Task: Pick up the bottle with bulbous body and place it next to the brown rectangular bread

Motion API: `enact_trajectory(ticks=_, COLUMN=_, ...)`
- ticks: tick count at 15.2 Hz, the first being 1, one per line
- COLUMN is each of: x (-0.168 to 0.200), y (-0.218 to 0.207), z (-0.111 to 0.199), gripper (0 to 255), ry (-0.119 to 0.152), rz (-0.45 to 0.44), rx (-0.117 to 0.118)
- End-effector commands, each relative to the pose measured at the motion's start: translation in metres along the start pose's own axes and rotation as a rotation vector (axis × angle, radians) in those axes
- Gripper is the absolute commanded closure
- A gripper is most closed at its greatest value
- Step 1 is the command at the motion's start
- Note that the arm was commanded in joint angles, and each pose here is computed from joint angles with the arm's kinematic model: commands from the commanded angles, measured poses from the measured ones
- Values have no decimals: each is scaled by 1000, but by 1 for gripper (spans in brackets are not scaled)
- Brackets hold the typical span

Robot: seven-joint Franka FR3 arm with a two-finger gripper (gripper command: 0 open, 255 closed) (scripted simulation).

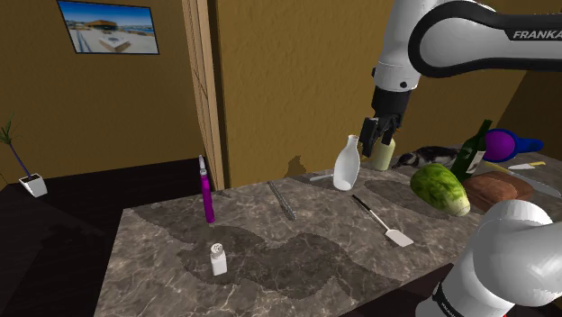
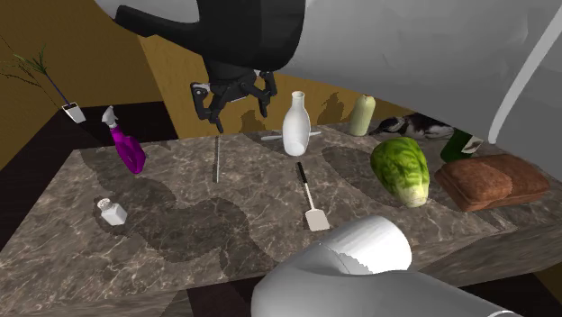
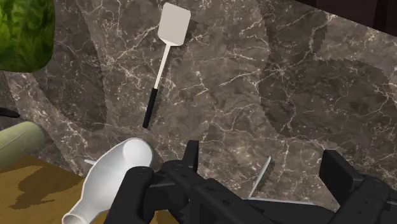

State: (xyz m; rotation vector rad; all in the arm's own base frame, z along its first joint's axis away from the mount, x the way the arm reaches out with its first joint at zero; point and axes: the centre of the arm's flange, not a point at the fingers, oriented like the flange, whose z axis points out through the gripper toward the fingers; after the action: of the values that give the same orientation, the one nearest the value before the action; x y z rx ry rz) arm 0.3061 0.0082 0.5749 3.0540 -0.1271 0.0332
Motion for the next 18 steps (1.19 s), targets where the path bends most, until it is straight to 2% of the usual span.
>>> enact_trajectory(ticks=1, x=0, y=0, z=0, gripper=0, ry=0, rz=0, rx=0)
enact_trajectory(ticks=18, x=146, y=164, z=79, gripper=0, ry=-37, rz=28, rx=48)
